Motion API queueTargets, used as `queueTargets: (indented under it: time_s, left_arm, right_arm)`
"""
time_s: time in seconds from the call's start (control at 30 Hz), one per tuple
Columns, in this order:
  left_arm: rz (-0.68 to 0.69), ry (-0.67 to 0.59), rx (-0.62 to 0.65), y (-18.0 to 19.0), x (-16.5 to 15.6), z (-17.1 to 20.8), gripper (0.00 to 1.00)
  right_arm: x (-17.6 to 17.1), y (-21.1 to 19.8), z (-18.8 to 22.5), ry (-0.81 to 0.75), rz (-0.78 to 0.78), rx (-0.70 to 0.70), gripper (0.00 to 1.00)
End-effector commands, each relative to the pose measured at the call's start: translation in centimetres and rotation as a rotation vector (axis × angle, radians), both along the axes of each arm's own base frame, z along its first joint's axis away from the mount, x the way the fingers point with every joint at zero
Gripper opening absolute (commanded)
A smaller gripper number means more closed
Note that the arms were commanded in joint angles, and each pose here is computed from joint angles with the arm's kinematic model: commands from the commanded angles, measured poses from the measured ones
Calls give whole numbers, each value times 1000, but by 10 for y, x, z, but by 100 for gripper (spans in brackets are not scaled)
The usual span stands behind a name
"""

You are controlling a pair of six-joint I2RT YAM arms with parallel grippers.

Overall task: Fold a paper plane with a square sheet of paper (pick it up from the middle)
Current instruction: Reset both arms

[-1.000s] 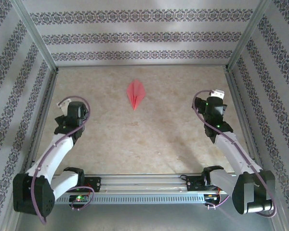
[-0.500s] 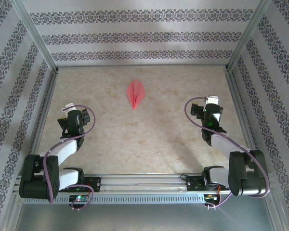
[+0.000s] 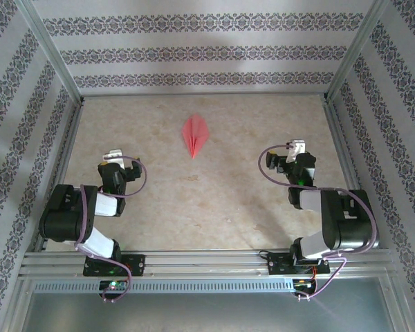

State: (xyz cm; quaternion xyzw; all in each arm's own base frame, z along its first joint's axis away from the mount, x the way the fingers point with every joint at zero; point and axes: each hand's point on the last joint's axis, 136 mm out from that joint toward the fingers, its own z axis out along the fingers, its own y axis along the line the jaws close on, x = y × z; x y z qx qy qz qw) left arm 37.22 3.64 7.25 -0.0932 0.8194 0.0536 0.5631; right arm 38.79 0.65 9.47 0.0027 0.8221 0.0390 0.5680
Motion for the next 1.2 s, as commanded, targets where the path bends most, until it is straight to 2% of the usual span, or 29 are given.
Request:
queueTargets:
  time_s: [0.0, 0.17, 1.17]
  left_arm:
    - [-26, -73, 22, -2, 18, 22, 100]
    - [-27, -54, 54, -6, 23, 19, 99]
    - [-78, -25, 55, -15, 27, 16, 99]
  right_arm:
    - [7, 7, 14, -77, 50, -5, 98]
    - [10, 3, 12, -56, 27, -4, 98]
    - [11, 2, 12, -56, 21, -5, 98]
